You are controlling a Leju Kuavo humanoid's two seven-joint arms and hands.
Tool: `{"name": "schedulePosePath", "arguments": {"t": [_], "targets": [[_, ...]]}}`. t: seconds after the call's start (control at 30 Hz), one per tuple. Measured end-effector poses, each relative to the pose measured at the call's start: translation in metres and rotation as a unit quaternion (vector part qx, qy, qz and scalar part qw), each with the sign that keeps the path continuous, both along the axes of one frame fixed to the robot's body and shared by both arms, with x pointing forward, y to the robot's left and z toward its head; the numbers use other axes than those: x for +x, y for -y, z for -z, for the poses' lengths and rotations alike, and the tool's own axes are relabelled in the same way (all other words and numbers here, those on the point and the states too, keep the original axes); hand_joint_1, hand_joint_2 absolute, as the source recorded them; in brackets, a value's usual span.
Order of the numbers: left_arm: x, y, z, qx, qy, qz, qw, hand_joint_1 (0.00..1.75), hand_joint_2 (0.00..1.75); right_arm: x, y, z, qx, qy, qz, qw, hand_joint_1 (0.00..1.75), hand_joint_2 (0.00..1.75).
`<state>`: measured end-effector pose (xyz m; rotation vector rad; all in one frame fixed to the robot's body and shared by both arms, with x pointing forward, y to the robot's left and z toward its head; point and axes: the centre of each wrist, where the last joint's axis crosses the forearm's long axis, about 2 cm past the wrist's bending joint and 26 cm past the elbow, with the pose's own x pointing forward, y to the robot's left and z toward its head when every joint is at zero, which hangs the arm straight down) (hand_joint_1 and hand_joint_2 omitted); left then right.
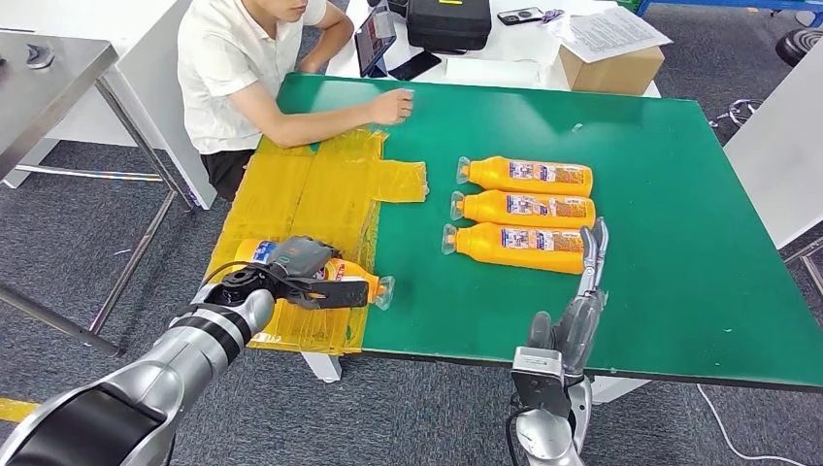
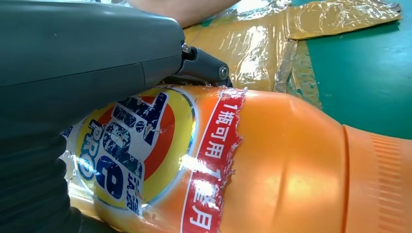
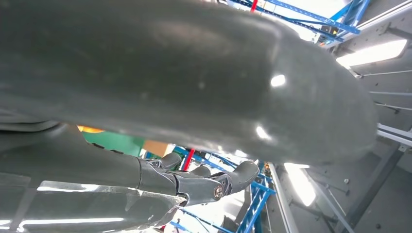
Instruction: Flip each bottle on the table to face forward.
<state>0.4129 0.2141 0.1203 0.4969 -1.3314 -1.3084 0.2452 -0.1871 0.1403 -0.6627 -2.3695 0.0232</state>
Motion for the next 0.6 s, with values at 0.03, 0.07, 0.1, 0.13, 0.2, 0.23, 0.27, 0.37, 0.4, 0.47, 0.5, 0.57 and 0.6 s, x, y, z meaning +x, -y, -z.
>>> {"name": "schedulePosePath", "arguments": {"t": [0.03, 0.07, 0.1, 0.13, 0.2, 0.23, 0.27, 0.37, 0.4, 0.47, 0.5, 0.57, 0.6], "targets": [[0.0002, -0.0002, -0.0001, 0.000, 0.000, 0.000, 1.000, 1.75, 1.75, -0.0001, -0.0001, 0.0000, 0.000, 0.000, -0.001, 1.000, 0.00, 0.00], [0.0003, -0.0002, -0.0002, 0.001, -0.001, 0.000, 1.000, 1.75, 1.75, -0.0001, -0.0002, 0.0001, 0.000, 0.000, -0.001, 1.000, 0.00, 0.00], [0.0005, -0.0003, -0.0003, 0.001, -0.001, 0.000, 1.000, 1.71, 1.75, -0.0001, -0.0002, 0.0001, 0.000, 0.000, -0.001, 1.000, 0.00, 0.00], [0.0008, -0.0004, -0.0005, 0.002, -0.002, 0.000, 1.000, 1.44, 1.75, -0.0001, -0.0001, 0.0001, 0.000, 0.000, -0.001, 1.000, 0.00, 0.00], [0.0013, -0.0007, -0.0009, 0.001, -0.004, 0.000, 1.000, 0.57, 1.75, 0.0000, 0.0001, 0.0001, 0.000, 0.000, -0.002, 1.000, 0.00, 0.00], [0.0015, -0.0009, -0.0009, -0.002, -0.006, 0.000, 1.000, 0.16, 1.75, 0.0000, 0.0001, 0.0001, 0.000, 0.000, -0.002, 1.000, 0.00, 0.00], [0.0015, -0.0011, -0.0008, -0.007, -0.010, 0.000, 1.000, 0.00, 1.75, -0.0001, -0.0001, 0.0001, 0.000, 0.000, -0.003, 1.000, 0.00, 0.00], [0.0015, -0.0015, 0.0000, -0.032, -0.035, 0.000, 0.999, 0.00, 1.75, -0.0002, -0.0013, 0.0000, 0.001, 0.000, -0.006, 1.000, 0.00, 0.00], [0.0019, -0.0015, -0.0003, -0.041, -0.048, 0.002, 0.998, 0.00, 1.75, -0.0002, -0.0018, -0.0001, 0.002, 0.000, -0.008, 1.000, 0.00, 0.00], [0.0036, -0.0020, -0.0023, -0.060, -0.076, 0.009, 0.995, 0.00, 1.75, 0.0000, -0.0027, 0.0001, 0.005, 0.000, -0.010, 1.000, 0.00, 0.00], [0.0047, -0.0026, -0.0035, -0.073, -0.087, 0.011, 0.993, 0.00, 1.75, 0.0001, -0.0030, 0.0003, 0.006, -0.001, -0.011, 1.000, 0.00, 0.00], [0.0061, -0.0042, -0.0051, -0.098, -0.100, 0.011, 0.990, 0.00, 1.75, 0.0003, -0.0033, 0.0006, 0.007, -0.002, -0.013, 1.000, 0.00, 0.00], [0.0064, -0.0049, -0.0054, -0.107, -0.101, 0.009, 0.989, 0.00, 1.75, 0.0004, -0.0035, 0.0008, 0.007, -0.002, -0.013, 1.000, 0.00, 0.00]]}}
